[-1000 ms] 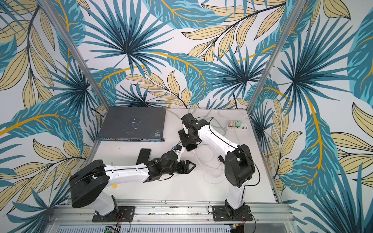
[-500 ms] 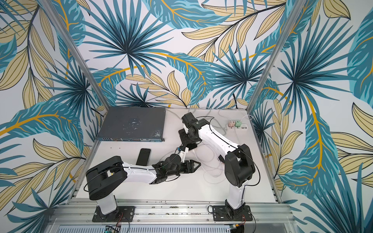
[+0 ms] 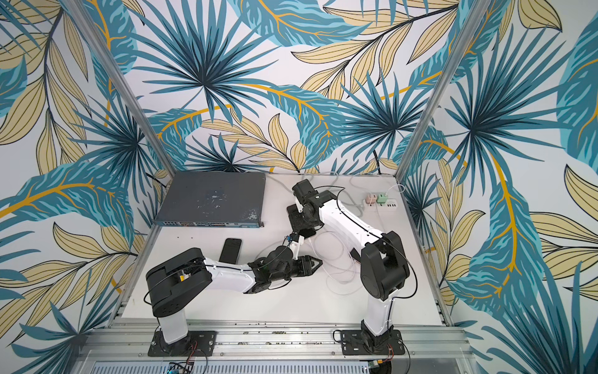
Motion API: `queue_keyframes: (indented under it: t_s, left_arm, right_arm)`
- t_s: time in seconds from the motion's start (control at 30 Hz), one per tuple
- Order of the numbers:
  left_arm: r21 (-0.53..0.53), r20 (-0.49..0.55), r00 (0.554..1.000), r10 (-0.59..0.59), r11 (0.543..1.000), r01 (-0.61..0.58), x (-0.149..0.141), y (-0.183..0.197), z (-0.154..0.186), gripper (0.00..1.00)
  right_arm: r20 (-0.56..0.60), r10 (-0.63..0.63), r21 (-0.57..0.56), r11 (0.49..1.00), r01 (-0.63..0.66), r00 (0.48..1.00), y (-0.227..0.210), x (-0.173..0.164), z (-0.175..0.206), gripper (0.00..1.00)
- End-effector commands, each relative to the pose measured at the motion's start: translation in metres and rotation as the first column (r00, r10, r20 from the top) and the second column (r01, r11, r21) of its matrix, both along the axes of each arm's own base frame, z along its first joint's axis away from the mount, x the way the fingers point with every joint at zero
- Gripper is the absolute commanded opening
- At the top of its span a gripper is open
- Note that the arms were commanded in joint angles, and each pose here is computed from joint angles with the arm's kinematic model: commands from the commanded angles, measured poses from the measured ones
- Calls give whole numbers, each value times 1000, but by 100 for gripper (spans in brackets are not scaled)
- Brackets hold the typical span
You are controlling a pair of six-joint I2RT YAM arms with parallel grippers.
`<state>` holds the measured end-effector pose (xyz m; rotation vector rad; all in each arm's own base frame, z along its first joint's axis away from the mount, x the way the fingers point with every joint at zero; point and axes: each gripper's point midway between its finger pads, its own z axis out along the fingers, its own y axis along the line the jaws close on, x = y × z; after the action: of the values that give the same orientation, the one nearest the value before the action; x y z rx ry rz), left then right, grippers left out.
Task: Unplug the charging cable from the phone
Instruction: Remove the charging cable from the phone.
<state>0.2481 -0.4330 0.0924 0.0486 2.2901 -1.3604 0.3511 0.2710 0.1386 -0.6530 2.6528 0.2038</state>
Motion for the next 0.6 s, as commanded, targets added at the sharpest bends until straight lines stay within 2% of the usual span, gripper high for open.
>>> queue_keyframes:
  t_s: [0.0, 0.23, 0.43, 0.57]
  left_arm:
    - [-65, 33, 999, 5, 998, -3, 13, -10, 21, 50]
    - [-87, 25, 1000, 3, 996, -1, 15, -14, 22, 34]
    - [-101, 16, 1000, 1, 995, 0, 13, -13, 23, 10]
    - [-106, 10, 1000, -1, 994, 2, 12, -12, 23, 0]
  right_arm:
    - [-22, 26, 28, 999, -25, 999, 5, -14, 5, 61]
    - [-17, 24, 26, 999, -24, 1000, 5, -12, 7, 61]
    - [-12, 21, 24, 999, -21, 1000, 6, -10, 8, 61]
    - [-4, 17, 26, 1000, -17, 1000, 6, -8, 10, 61]
